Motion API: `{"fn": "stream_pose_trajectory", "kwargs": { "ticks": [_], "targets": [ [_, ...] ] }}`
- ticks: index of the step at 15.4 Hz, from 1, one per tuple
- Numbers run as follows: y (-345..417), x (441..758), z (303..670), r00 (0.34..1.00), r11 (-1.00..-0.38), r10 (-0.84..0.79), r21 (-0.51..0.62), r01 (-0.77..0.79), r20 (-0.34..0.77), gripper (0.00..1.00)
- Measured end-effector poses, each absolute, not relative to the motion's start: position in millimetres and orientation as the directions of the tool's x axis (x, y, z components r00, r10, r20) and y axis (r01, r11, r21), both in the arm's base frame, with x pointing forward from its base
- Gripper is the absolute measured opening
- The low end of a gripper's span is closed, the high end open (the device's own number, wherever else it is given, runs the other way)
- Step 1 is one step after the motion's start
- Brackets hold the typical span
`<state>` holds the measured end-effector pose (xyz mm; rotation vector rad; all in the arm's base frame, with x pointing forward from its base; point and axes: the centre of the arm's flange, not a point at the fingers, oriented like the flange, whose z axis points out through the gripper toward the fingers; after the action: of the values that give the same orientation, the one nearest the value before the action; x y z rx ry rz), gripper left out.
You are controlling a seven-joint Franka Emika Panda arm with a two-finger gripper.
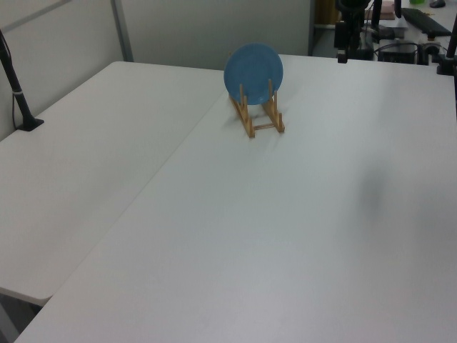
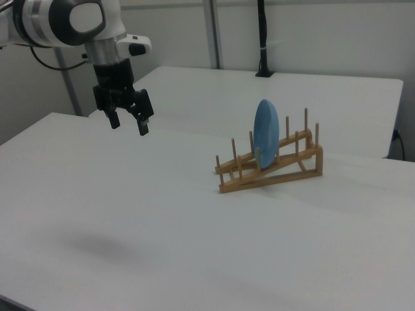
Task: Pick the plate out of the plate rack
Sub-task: 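Move the gripper toward the rim of the blue plate in the rack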
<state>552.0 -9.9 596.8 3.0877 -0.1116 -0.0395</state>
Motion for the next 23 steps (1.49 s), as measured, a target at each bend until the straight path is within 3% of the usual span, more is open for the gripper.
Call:
{"fn": "stream_pose_trajectory", "kwargs": {
  "ticks": [12,16,23],
  "targets": [
    [-14.2,554.3,599.1,0.997,-0.996,-0.08,0.051,-0.079,-0.003,1.0],
    [-37.6,572.3,600.9,0.989,-0.994,-0.098,0.045,-0.104,0.109,1.0],
    [-113.2,633.7,573.1,0.927,-0.978,-0.174,0.05,-0.201,0.333,1.0]
  ]
}}
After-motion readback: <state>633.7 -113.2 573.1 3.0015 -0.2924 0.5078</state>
